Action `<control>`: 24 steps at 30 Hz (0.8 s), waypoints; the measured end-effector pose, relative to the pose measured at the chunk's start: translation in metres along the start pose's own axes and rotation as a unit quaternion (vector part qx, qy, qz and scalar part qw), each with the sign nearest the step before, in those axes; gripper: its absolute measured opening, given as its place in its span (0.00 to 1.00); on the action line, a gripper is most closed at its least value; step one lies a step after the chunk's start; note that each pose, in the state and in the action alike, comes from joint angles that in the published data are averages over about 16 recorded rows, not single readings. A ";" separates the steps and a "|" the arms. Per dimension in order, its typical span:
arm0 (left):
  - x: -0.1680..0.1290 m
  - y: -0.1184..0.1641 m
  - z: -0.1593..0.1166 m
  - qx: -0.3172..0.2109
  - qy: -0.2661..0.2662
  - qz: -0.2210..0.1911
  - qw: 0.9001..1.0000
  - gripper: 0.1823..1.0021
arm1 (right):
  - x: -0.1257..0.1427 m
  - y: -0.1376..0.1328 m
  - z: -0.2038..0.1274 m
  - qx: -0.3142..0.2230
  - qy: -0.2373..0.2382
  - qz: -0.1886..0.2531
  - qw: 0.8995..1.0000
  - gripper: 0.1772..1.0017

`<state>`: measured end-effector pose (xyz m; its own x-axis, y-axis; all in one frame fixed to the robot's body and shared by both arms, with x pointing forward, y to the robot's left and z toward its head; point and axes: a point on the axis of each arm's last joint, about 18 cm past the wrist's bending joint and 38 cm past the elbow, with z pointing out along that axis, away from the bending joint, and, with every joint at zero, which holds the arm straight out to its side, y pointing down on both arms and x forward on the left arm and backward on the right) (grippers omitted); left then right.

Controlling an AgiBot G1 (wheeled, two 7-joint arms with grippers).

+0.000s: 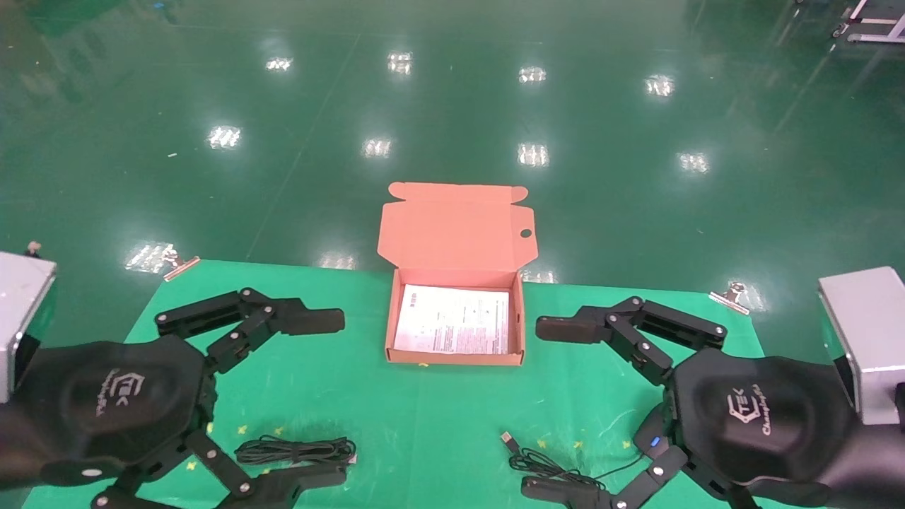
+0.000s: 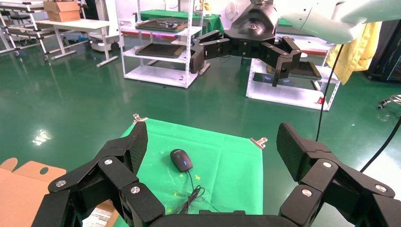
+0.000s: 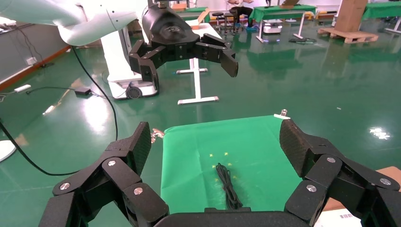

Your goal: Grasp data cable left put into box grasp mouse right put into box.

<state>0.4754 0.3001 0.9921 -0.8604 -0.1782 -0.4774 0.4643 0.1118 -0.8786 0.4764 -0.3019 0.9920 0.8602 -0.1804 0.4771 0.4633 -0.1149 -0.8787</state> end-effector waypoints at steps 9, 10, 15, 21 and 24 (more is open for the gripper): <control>0.000 0.000 0.000 0.000 0.000 0.000 1.000 1.00 | 0.000 0.000 0.000 0.000 0.000 0.000 1.000 1.00; 0.000 0.000 0.000 0.000 0.000 0.000 1.000 1.00 | 0.000 0.000 0.000 0.000 0.000 0.000 1.000 1.00; 0.000 0.001 0.000 -0.004 0.000 0.000 1.000 1.00 | 0.000 0.000 0.000 -0.001 0.000 0.001 1.000 1.00; 0.001 0.006 0.002 -0.032 0.006 0.003 0.999 1.00 | 0.002 0.003 -0.001 -0.015 0.003 -0.007 1.000 1.00; 0.001 0.011 0.003 -0.057 0.011 0.004 0.998 1.00 | 0.003 0.006 0.000 -0.036 0.005 -0.023 0.999 1.00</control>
<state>0.4804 0.2980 0.9822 -0.8621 -0.1548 -0.4824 0.4452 0.2232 -0.8672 0.4823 -0.3034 0.9881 0.8362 -0.1831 0.5169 0.4848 -0.1937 -0.8529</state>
